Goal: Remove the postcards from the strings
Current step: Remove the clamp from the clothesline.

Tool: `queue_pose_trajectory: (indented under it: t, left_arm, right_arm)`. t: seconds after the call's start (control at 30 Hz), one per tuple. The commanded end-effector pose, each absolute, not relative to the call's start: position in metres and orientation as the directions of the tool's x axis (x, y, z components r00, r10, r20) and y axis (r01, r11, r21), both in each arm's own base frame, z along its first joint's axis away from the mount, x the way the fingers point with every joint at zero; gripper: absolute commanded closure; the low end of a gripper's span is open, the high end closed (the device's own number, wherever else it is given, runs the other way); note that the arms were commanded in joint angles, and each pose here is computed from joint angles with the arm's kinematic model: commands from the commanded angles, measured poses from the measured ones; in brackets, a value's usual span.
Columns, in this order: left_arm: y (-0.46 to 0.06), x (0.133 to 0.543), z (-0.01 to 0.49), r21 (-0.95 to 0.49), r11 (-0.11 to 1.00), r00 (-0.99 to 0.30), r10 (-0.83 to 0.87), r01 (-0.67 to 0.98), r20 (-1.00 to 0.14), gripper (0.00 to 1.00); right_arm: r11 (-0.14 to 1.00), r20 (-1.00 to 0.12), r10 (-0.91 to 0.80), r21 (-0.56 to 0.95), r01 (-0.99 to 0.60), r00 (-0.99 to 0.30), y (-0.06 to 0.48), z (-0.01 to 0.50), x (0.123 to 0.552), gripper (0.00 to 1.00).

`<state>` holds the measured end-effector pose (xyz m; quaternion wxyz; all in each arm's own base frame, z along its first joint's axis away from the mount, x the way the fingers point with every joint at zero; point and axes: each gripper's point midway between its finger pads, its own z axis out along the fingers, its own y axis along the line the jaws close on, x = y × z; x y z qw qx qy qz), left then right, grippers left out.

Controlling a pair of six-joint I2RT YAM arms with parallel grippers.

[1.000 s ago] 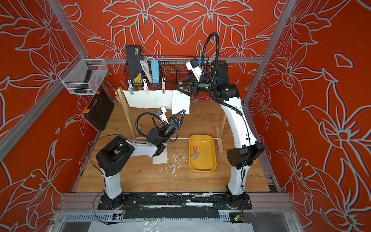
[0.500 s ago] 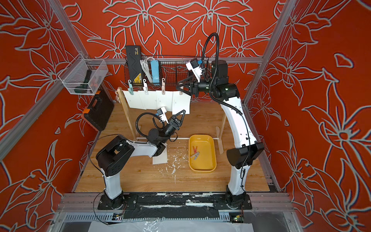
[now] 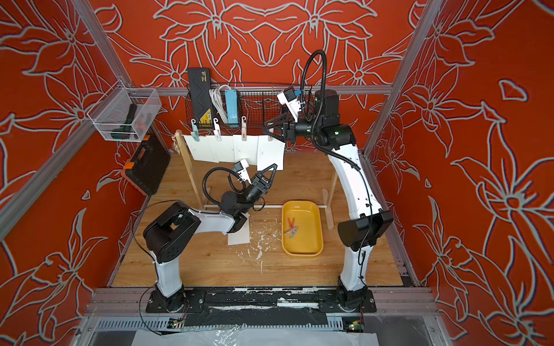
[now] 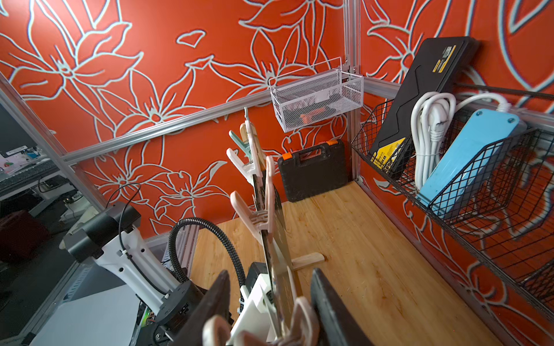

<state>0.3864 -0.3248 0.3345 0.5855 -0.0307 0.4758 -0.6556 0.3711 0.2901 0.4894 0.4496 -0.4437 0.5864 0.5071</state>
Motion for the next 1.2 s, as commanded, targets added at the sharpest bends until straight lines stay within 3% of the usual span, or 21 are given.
queue_pose_trajectory:
  t: [0.0,0.57,1.17]
  left_arm:
    - [-0.303,0.360,0.385,-0.516,0.038,-0.228,-0.868,0.856,-0.441,1.00]
    - [-0.304,0.363,0.379,-0.534,0.024,-0.249,-0.866,0.845,-0.433,1.00]
    - [-0.316,0.357,0.364,-0.555,-0.005,-0.308,-0.835,0.832,-0.455,1.00]
  right_arm:
    - [0.051,-0.976,-0.061,0.206,-0.977,-0.209,0.296,0.485,0.371,0.57]
    - [0.070,-0.979,-0.059,0.193,-0.979,-0.197,0.296,0.489,0.371,0.82]
    - [0.164,-0.991,-0.025,0.124,-0.979,-0.130,0.290,0.512,0.377,0.82]
